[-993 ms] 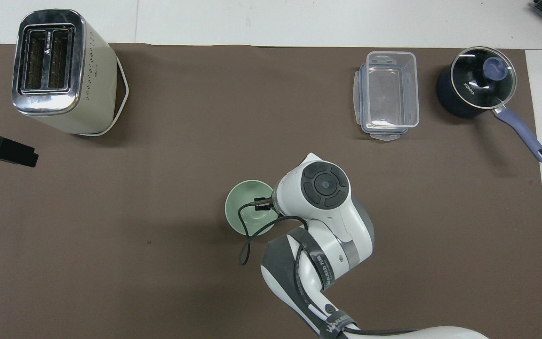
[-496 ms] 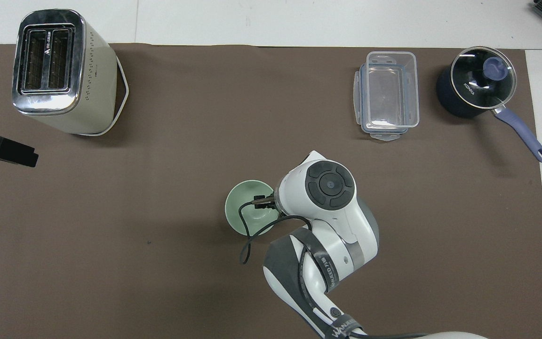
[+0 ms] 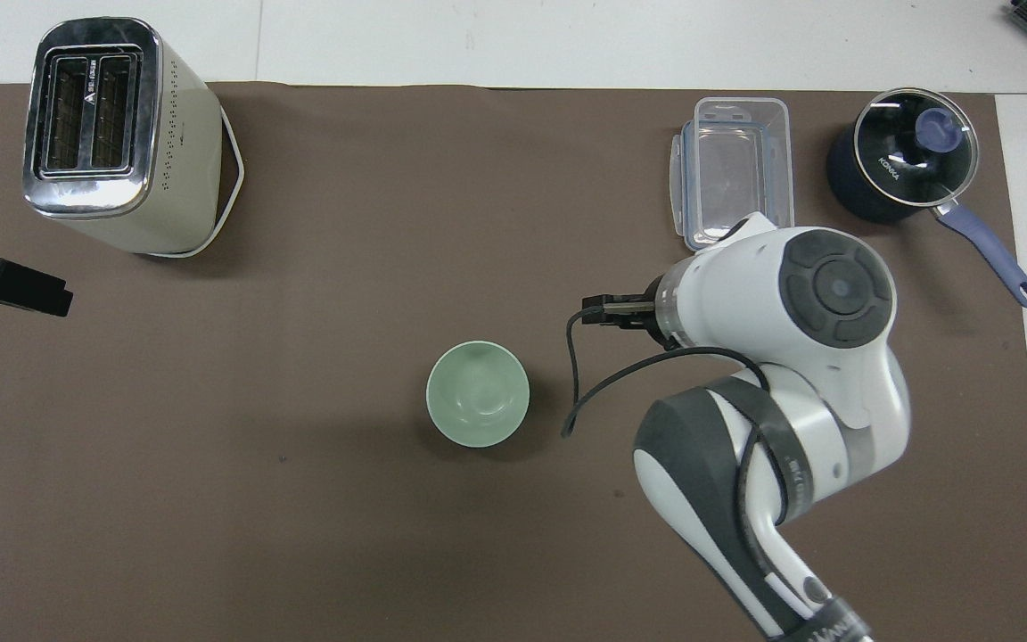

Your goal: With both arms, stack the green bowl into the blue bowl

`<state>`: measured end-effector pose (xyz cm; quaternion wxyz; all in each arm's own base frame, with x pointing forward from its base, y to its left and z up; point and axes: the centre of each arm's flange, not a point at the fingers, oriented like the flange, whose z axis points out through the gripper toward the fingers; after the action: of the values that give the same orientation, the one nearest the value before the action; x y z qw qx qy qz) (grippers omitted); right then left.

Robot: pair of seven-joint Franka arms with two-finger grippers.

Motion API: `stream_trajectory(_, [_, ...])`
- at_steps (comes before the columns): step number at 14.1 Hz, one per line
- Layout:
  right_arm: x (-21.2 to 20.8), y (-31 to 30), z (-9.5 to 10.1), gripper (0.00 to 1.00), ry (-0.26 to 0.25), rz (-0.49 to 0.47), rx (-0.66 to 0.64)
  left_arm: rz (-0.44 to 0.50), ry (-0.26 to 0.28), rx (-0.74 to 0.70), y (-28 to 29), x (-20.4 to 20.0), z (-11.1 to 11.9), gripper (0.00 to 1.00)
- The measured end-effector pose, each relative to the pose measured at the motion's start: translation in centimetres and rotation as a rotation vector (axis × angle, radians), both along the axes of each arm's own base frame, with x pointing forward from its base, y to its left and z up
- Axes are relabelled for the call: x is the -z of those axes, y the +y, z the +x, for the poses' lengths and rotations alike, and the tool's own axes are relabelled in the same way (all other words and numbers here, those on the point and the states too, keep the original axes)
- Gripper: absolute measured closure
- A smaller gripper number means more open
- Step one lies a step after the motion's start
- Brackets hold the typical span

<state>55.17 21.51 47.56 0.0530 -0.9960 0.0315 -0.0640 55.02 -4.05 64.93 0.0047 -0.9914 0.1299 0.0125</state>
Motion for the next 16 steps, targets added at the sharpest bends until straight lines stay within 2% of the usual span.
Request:
stream_trajectory(4, [-6.5, -5.2, 0.3, 0.0, 0.002, -0.019, 0.076, 0.0, 0.0, 0.0, 0.0, 0.0, 0.0, 0.0])
stream_trajectory(7, [-11.7, -8.1, -0.3, 0.0, -0.002, -0.019, 0.119, 0.0, 0.0, 0.0, 0.0, 0.0, 0.0, 0.0])
stream_trajectory(12, [-16.2, -13.2, -2.0, 0.0, -0.026, -0.016, 0.205, 0.0, 0.0, 0.0, 0.0, 0.0, 0.0, 0.0])
stream_trajectory(16, [-19.3, -20.3, -3.9, 0.0, -0.001, -0.014, 0.301, 0.0, 0.0, 0.0, 0.0, 0.0, 0.0, 0.0])
